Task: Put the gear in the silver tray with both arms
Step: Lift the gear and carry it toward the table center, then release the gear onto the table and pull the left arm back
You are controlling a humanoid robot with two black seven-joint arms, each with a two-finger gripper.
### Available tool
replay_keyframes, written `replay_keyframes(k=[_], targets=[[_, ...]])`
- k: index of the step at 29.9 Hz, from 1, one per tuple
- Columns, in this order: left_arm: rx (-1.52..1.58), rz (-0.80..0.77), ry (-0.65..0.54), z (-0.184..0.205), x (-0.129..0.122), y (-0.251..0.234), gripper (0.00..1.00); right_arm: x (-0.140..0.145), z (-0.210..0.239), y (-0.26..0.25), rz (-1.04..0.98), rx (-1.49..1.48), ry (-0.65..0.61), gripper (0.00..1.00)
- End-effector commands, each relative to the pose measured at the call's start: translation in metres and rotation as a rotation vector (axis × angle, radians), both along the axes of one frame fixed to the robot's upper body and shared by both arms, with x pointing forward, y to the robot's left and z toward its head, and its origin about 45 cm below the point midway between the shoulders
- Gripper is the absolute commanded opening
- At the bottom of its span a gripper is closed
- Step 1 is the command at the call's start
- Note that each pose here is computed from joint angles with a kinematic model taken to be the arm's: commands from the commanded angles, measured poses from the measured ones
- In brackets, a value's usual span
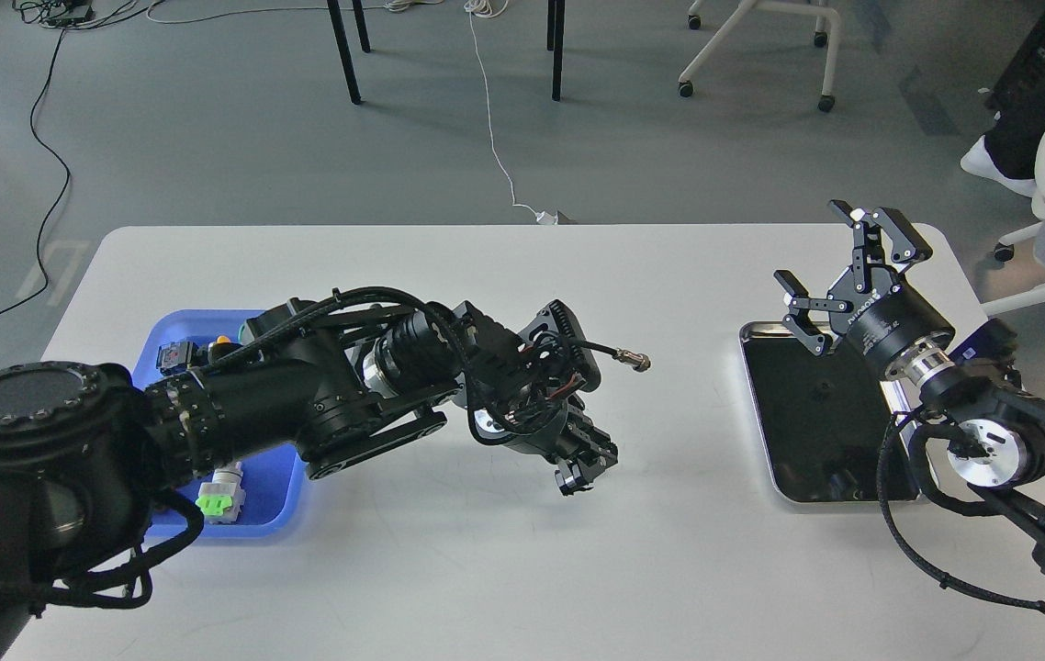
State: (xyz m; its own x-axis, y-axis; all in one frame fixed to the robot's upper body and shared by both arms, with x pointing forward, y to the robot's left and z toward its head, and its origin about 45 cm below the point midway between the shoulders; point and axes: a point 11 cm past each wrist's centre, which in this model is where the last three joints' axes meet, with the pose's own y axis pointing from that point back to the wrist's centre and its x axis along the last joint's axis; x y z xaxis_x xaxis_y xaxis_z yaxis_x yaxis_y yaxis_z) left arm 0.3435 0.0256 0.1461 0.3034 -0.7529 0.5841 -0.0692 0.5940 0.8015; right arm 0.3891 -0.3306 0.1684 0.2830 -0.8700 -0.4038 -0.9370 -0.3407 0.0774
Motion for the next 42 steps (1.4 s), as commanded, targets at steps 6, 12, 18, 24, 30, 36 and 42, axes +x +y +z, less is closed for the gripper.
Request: replay_keyframes(k=[6,12,18,24,30,36,42], targets=[[0.023,0.023,0.002,-0.006,0.004,0.009,0.25,0.0,0.0,0.0,0.001,0.001,0.001,0.98],[0.026,0.029,0.001,-0.007,0.006,0.012,0.47,-0.001,-0.001,0.002,0.005,0.003,0.002,0.98],[0.027,0.035,-0.004,-0.005,0.009,0.014,0.8,-0.001,0.0,0.001,0.004,0.002,0.001,0.98],[-0.091,0.171,0.053,0.02,0.03,0.036,0.86,-0.001,0.001,0.004,0.029,-0.018,-0.004,0.98],[-0.53,0.479,0.357,0.08,0.05,0.068,0.97,-0.003,0.006,0.01,0.141,-0.165,-0.048,0.98],[-1.041,0.819,0.624,0.099,0.052,0.132,0.98,-0.002,0.028,0.039,0.386,-0.408,-0.178,0.98],[-1.372,1.047,0.713,0.088,0.044,0.198,0.98,-0.008,0.032,0.079,0.745,-0.796,-0.309,0.98]])
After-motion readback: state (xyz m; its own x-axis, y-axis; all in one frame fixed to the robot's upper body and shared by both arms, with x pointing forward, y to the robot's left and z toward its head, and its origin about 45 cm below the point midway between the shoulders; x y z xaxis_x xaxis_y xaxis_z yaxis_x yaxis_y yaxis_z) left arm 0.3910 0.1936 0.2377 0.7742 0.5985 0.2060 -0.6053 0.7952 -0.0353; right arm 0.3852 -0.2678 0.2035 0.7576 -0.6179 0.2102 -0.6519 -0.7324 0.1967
